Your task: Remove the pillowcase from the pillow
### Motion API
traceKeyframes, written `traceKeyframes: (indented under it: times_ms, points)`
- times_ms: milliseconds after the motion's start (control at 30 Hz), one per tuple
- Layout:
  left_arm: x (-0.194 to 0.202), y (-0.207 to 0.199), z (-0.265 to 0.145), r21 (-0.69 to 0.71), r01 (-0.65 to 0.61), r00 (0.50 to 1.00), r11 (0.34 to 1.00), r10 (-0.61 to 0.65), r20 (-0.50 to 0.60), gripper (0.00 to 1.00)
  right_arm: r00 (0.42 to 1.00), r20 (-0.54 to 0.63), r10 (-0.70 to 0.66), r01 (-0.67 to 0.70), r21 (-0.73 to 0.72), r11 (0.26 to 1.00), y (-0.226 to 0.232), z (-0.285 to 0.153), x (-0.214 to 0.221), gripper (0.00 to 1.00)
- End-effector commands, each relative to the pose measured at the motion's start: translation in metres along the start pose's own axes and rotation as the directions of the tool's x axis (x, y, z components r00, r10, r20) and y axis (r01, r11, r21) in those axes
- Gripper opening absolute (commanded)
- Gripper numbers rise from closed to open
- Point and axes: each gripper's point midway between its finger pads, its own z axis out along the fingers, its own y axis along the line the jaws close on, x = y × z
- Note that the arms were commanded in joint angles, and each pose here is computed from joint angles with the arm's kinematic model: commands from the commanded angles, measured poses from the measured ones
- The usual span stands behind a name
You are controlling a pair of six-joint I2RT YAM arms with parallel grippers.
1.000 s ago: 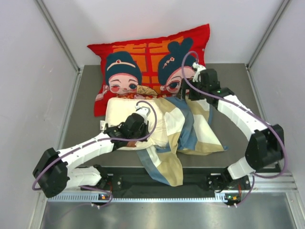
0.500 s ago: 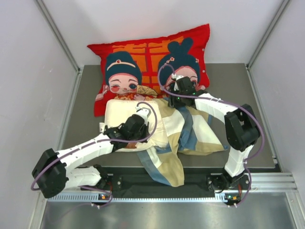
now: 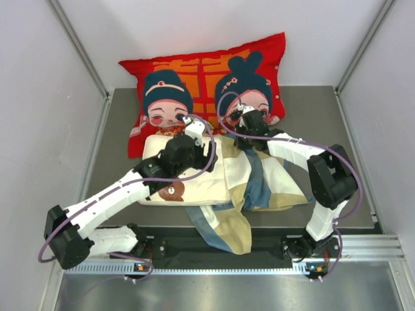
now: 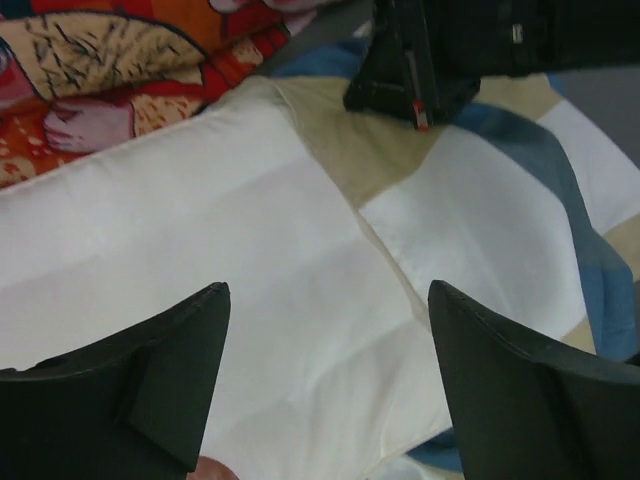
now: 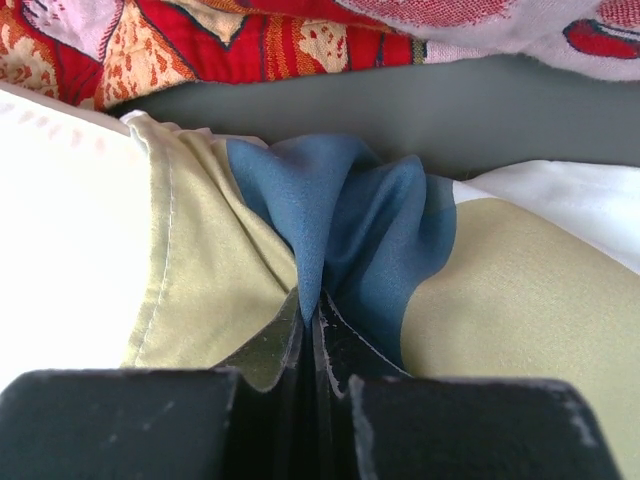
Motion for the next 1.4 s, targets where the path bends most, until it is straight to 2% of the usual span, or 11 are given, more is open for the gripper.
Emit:
traceKeyframes:
  times_ms: [0,67,200,333,567,833,1033,1133,1200,1300,1367]
  points:
    - [-0.025,0.026,0.027,-0.060,-0.036,0.998,0.998,0.039,0.044,0.90,0.998,-0.070,-0.003,0.003,0.008,1.000,0.001,-0.009,0.024,0.00]
    - [-0.022,0.048,0.043,-0.103,-0.017,0.999,0.995,0.021,0.039,0.97,0.998,-0.070,0.002,-0.001,0.005,1.000,0.002,-0.010,0.024,0.00]
    - [-0.009,0.071,0.075,-0.112,-0.070,0.996,0.991,0.074,0.039,0.99,0.998,-0.066,0.008,-0.008,-0.011,1.000,0.005,-0.012,0.025,0.00]
    - [-0.028,0.066,0.093,-0.071,-0.171,0.972,0.983,0.180,0.154,0.99,0.997,-0.072,0.017,-0.019,-0.024,1.000,0.006,-0.012,0.030,0.00]
    - [-0.025,0.068,0.123,0.013,-0.308,0.938,0.951,0.301,0.173,0.99,0.997,-0.070,0.030,-0.034,-0.047,0.998,0.011,-0.015,0.032,0.00]
    - [0.005,0.088,0.153,0.172,-0.278,0.961,0.945,0.269,0.070,0.98,0.997,-0.073,0.033,-0.037,-0.051,0.998,0.010,-0.017,0.034,0.00]
    - [0.048,0.079,0.168,0.350,-0.207,0.953,0.914,0.270,-0.141,0.91,0.997,-0.074,0.033,-0.036,-0.044,0.998,0.008,-0.019,0.035,0.00]
    - [0.072,0.073,0.166,0.412,-0.142,0.935,0.900,0.259,-0.242,0.76,0.997,-0.077,0.029,-0.032,-0.040,0.999,0.008,-0.019,0.036,0.00]
    - [0.084,0.072,0.163,0.422,-0.113,0.926,0.899,0.249,-0.283,0.53,0.997,-0.073,0.032,-0.035,-0.038,0.999,0.008,-0.018,0.034,0.00]
    - [0.092,0.071,0.155,0.418,-0.081,0.921,0.905,0.228,-0.315,0.38,0.997,-0.069,0.035,-0.038,-0.039,0.999,0.009,-0.018,0.031,0.00]
    - [0.095,0.070,0.149,0.413,-0.063,0.917,0.908,0.217,-0.336,0.22,0.997,-0.066,0.038,-0.040,-0.039,0.998,0.010,-0.018,0.029,0.00]
